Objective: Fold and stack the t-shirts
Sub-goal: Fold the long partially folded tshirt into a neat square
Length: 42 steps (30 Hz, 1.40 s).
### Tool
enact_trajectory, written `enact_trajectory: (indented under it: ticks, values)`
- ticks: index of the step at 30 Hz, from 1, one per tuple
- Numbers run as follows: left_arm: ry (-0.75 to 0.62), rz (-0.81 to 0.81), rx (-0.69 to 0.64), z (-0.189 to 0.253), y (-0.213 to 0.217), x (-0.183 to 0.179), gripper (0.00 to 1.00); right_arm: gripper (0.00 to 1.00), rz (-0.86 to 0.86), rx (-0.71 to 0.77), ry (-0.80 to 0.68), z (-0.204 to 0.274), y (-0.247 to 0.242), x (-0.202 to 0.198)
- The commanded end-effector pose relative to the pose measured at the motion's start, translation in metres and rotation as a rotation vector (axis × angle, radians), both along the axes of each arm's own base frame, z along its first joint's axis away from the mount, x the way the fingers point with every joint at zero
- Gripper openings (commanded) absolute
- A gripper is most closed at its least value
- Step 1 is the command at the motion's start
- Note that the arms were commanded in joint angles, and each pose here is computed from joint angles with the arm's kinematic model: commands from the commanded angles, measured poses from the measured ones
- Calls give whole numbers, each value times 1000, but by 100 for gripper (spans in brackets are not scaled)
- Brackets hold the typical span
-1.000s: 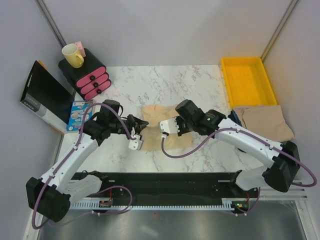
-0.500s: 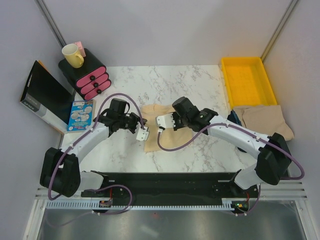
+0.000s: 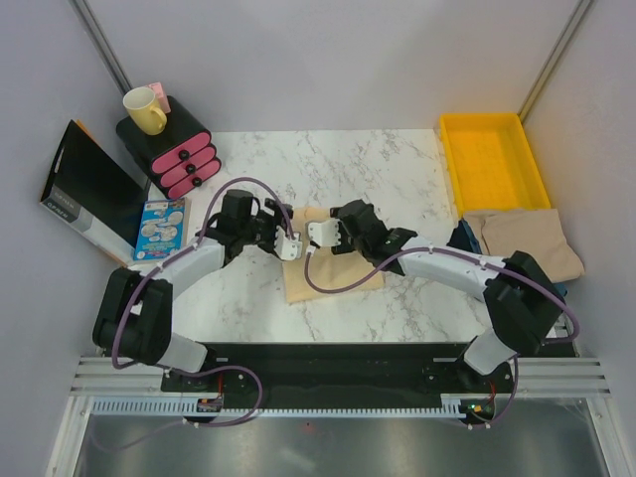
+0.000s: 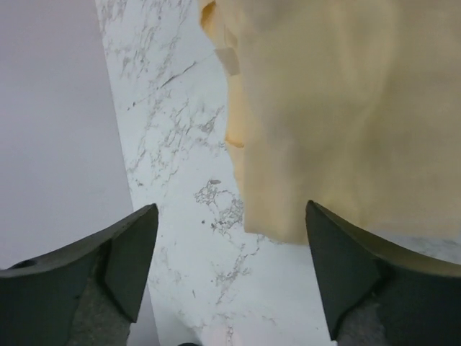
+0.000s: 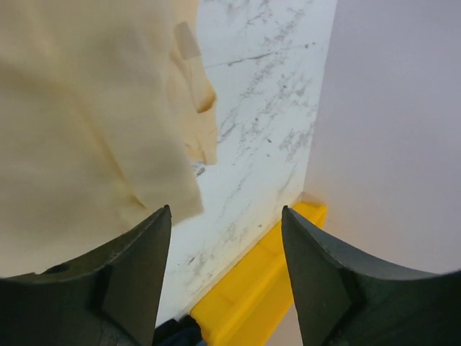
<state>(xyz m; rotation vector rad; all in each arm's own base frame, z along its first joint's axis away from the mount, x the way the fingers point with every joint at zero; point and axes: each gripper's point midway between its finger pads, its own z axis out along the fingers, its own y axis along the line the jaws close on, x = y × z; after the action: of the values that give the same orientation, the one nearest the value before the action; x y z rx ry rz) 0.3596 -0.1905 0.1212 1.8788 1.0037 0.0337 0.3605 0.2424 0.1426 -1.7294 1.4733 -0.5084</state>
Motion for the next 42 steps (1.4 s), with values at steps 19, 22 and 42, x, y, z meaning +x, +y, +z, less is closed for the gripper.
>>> enact_trajectory:
  ticks: [19,22,42]
  values:
    - [-106,241,-75,28,39,18,99,74,-187,85,246,-9,-59,2]
    - [64,155,14,-4,38,-12,95,75,-112,145,410,-16,-52,-16]
    - [155,171,117,-3,29,53,87,73,-37,205,623,-7,-31,29]
